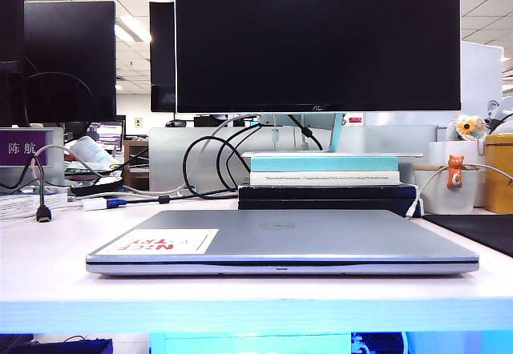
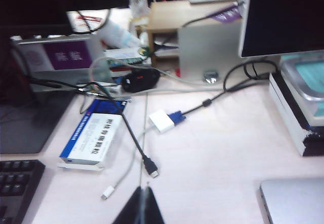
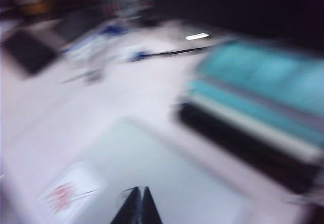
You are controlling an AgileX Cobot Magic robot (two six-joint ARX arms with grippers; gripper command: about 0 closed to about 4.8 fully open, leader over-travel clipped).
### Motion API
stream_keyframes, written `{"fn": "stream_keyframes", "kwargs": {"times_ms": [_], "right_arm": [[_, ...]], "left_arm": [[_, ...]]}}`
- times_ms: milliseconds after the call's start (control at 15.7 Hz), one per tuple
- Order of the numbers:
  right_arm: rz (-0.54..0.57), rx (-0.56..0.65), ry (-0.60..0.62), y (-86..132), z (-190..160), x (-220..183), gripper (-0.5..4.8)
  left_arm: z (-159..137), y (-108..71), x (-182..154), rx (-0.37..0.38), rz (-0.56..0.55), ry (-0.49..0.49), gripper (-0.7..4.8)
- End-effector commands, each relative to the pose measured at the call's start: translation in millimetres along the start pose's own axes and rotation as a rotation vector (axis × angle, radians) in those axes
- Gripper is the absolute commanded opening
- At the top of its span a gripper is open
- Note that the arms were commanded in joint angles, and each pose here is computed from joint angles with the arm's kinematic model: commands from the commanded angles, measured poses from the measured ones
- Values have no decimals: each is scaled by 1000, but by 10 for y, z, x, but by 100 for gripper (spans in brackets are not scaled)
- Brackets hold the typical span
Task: Close the lid of the gray laptop.
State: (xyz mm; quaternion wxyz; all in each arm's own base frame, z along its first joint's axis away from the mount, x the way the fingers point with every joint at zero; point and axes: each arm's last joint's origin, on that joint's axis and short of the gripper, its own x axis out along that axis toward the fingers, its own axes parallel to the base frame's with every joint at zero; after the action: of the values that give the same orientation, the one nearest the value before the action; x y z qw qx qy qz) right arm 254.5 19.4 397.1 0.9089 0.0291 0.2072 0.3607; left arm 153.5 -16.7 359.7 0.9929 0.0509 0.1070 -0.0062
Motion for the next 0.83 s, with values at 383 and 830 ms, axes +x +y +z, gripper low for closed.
{"fn": "stream_keyframes", "kwargs": {"times_ms": [383, 830], "right_arm": [[-400, -57, -322, 288, -399, -403, -2], [-550, -33, -593, 469, -1576, -511, -2]], "left_arm": [[-488, 125, -338, -88, 69, -199, -5], [-1085, 79, -155, -178, 114, -237, -5]]}}
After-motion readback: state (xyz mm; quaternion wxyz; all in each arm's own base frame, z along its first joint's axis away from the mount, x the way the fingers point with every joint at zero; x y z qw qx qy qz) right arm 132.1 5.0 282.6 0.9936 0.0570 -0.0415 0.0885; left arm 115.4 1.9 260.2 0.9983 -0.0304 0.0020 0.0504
